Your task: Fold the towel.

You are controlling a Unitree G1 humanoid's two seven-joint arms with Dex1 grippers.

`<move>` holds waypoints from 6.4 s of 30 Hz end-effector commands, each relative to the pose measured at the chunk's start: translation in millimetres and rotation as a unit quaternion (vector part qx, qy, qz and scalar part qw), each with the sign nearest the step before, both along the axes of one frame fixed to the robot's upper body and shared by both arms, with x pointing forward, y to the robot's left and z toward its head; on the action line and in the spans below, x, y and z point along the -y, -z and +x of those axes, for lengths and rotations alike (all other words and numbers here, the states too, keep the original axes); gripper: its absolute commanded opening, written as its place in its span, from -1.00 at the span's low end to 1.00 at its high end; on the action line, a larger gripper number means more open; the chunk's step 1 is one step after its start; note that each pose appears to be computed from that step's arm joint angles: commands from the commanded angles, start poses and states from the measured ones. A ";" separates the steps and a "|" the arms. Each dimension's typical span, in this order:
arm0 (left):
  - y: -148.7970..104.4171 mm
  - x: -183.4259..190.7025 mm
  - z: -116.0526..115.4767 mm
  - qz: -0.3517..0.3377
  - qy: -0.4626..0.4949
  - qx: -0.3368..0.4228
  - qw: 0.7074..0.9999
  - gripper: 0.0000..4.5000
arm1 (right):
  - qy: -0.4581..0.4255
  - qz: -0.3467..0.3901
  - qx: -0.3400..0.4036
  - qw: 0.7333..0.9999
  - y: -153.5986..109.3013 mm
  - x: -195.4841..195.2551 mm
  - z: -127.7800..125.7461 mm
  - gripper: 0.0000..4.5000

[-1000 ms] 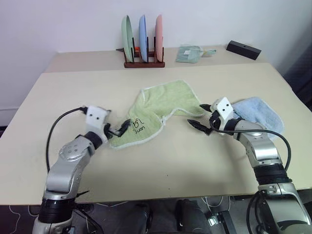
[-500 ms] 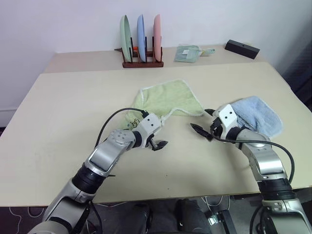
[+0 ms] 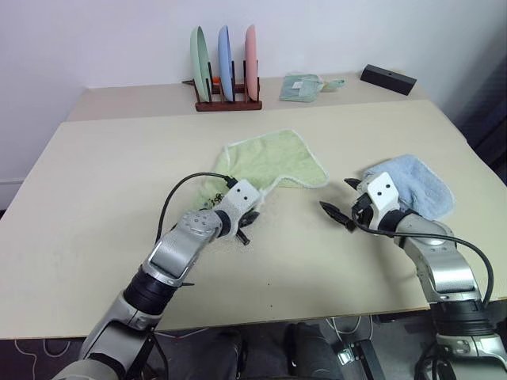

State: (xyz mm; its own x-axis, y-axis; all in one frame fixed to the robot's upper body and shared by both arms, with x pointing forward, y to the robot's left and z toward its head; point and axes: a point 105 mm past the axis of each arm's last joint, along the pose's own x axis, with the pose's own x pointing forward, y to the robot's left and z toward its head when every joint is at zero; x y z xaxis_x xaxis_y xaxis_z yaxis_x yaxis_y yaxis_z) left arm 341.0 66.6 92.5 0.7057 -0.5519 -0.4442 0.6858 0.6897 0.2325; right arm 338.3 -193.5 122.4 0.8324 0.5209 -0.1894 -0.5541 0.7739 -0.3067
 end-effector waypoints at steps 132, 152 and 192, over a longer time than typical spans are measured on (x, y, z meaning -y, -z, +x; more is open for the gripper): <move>-204.1 -188.9 47.1 -0.156 -0.178 0.358 0.903 -1.00 | -0.050 -0.171 0.294 0.939 -199.5 8.4 58.5 -0.99; -48.7 -203.6 -101.0 -0.157 -0.129 0.022 0.979 -1.00 | -0.235 -0.128 -0.110 0.957 -58.0 24.2 -61.4 -0.99; -48.7 -255.4 -7.9 -0.164 -0.359 0.170 0.903 0.49 | -0.007 -0.204 0.086 0.975 -75.5 59.0 59.3 0.47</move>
